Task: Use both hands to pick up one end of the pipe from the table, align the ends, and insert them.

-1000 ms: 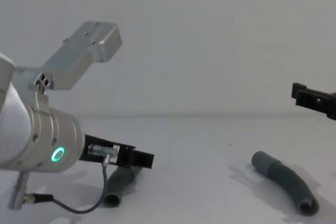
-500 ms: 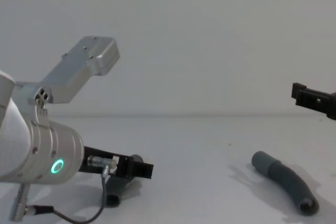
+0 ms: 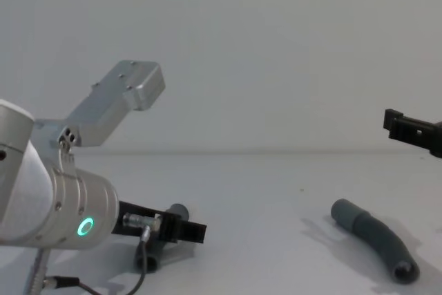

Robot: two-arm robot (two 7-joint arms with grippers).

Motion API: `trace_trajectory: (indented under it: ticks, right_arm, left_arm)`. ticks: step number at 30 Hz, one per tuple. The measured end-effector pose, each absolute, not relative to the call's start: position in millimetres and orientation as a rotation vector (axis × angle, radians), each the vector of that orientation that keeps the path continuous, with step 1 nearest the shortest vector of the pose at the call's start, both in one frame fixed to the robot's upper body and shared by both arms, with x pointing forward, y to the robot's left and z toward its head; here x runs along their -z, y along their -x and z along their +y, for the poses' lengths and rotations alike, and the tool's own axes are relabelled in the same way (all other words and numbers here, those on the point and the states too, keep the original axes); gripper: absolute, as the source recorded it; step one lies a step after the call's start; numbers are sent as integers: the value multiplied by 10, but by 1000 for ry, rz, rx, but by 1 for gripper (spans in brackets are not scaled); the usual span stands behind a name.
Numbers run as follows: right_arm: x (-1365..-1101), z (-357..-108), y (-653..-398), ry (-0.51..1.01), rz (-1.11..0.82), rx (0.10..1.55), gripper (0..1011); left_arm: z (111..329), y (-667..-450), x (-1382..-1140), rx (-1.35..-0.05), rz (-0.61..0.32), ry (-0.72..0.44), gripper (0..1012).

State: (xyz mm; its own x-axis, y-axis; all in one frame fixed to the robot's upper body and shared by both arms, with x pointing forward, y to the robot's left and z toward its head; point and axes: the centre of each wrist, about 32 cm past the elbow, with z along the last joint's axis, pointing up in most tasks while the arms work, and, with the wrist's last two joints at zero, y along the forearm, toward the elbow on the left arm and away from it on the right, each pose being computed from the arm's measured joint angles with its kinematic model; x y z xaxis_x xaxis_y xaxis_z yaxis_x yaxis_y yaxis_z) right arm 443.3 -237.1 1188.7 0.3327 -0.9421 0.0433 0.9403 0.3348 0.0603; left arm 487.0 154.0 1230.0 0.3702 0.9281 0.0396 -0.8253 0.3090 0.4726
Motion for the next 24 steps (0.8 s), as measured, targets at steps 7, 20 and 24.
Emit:
trace_trajectory:
  ticks: [7,20,24]
  right_arm:
    - [-11887,-2371,-4433,-26,-75,1229,1004]
    - [-11887,-2371,-4433,-26,-75,1229,1004]
    - [-11887,-2371,-4433,-26,-75,1229,1004]
  left_arm:
    - [1521,-4914,-12269,-1172,257,-470,863]
    - [1486,-4946,-12245,-1169,242,-490,599]
    - [1480,-4947,-12239,-1170,238,-496,567]
